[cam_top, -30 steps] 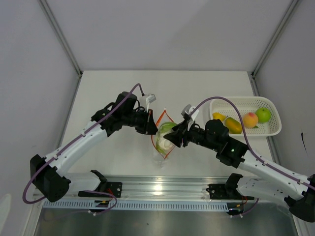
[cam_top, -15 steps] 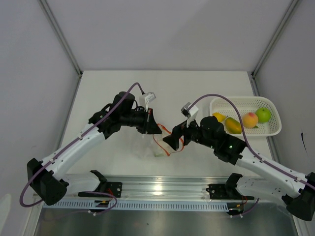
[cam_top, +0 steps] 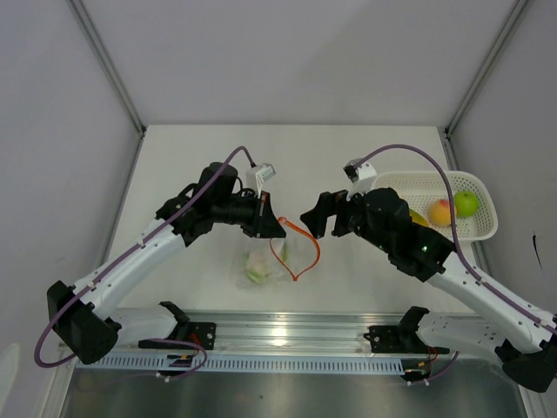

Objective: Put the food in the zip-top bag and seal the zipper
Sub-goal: Place the fake vegetable in the zipper food storage bag, then adjust the zipper food storage bag at the center of the board.

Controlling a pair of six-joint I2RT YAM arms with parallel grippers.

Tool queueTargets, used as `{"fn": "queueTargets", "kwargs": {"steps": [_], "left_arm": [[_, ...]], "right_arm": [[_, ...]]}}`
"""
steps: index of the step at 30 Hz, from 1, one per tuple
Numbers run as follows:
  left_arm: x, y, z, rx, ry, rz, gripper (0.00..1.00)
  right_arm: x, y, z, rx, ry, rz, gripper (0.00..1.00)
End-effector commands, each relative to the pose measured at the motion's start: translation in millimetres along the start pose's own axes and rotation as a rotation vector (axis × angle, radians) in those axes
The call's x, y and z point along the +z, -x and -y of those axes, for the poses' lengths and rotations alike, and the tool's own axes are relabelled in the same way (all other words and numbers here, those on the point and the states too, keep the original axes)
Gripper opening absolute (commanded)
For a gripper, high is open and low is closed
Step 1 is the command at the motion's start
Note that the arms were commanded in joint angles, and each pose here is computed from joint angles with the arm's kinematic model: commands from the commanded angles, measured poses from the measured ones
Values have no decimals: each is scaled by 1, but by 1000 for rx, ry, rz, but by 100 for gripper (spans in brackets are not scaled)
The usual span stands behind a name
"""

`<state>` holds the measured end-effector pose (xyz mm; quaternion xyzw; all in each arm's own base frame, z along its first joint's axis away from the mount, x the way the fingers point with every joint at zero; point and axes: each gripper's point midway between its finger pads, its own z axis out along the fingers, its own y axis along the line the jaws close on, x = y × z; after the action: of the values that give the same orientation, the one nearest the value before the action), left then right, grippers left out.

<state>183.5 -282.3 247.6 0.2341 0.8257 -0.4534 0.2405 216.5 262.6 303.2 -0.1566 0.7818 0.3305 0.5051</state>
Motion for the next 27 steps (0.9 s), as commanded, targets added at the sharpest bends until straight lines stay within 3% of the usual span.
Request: {"fn": "queueTargets", "kwargs": {"steps": [1, 5, 11, 17, 20, 21, 23, 24, 27], "left_arm": [[-9, 14, 20, 67, -58, 45, 0], [-7, 12, 19, 58, -66, 37, 1], [-7, 11, 19, 59, -66, 36, 1], [-10, 12, 21, 64, -65, 39, 1], [-11, 11, 22, 64, -66, 37, 1], [-11, 11, 21, 65, -63, 37, 1], [-11, 9, 20, 61, -58, 34, 1], [-10, 9, 18, 60, -54, 35, 1], [-7, 1, 5, 27, -9, 57, 1]], "right_arm": [[-4, -26, 33, 115, -167, -97, 95], [-2, -61, 44, 224, -223, -174, 89], [15, -117, 42, 257, -191, -322, 78], [35, -135, 29, 253, -144, -370, 65], [39, -139, 26, 240, -141, -382, 46], [41, -142, 25, 239, -142, -393, 26], [42, -140, 25, 231, -149, -389, 4], [42, -130, 19, 225, -141, -366, 0], [41, -91, 1, 176, -97, -295, 0]]}}
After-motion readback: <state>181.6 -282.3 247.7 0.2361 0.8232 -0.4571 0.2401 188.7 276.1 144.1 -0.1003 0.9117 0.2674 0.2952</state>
